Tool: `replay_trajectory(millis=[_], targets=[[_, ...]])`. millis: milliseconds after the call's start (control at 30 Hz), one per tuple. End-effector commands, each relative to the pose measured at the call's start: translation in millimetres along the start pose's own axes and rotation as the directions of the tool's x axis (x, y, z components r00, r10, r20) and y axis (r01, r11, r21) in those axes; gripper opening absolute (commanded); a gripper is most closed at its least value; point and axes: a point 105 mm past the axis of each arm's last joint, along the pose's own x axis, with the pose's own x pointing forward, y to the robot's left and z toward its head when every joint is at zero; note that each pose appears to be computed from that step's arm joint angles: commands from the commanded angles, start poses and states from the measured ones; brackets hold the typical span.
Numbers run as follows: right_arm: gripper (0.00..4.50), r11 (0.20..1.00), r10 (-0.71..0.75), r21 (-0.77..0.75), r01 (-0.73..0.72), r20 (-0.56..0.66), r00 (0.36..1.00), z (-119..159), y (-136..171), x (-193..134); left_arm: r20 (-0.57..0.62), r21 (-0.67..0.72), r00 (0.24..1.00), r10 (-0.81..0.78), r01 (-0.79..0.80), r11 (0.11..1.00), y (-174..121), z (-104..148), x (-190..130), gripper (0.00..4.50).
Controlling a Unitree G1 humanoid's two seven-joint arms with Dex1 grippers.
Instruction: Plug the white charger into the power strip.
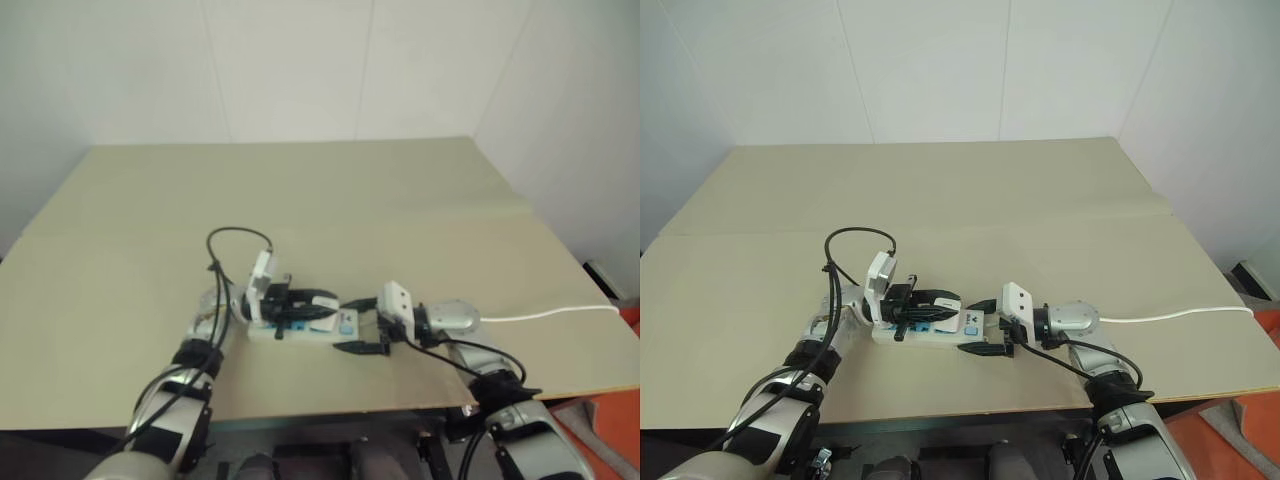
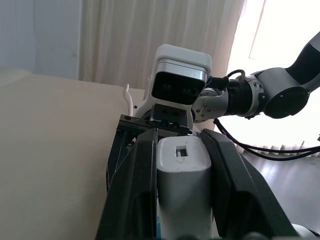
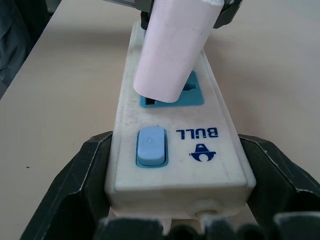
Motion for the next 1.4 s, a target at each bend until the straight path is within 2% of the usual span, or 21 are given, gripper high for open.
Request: replay_trajectory(millis=[33,300,767,1100,1200,1400], targets=[[3.42,0.999,0.048,0.004,-0.048,-0.028,0.998,-8,12,8,-0.032,0.064,0.999,0.012,-0.009,0.998,0,9,-11,1.02],[3.42,0.999,0.052,0.000,-0.052,-0.021,0.998,-7,10,13,-0.119,0.140,0.993,-0.002,0.019,0.990,-10,15,-27,1.02],[3.42,0.999,0.053,-0.011,-0.054,-0.030,0.998,-9,10,14,-0.124,0.141,0.989,0.081,-0.063,0.988,-11,15,-55,1.02],[3.42,0.999,0.049,-0.014,-0.050,-0.032,0.998,-9,8,16,-0.165,0.145,0.986,0.028,-0.004,0.989,-7,5,-35,1.02],[3.42,0.999,0.049,-0.014,-0.049,-0.033,0.998,-10,9,17,-0.225,0.157,0.974,0.008,0.028,0.987,-6,-2,-31,1.02],[3.42,0.999,0.040,-0.014,-0.040,-0.034,0.999,-10,9,17,-0.272,0.158,0.962,-0.013,0.058,0.986,-9,-11,-30,1.02]])
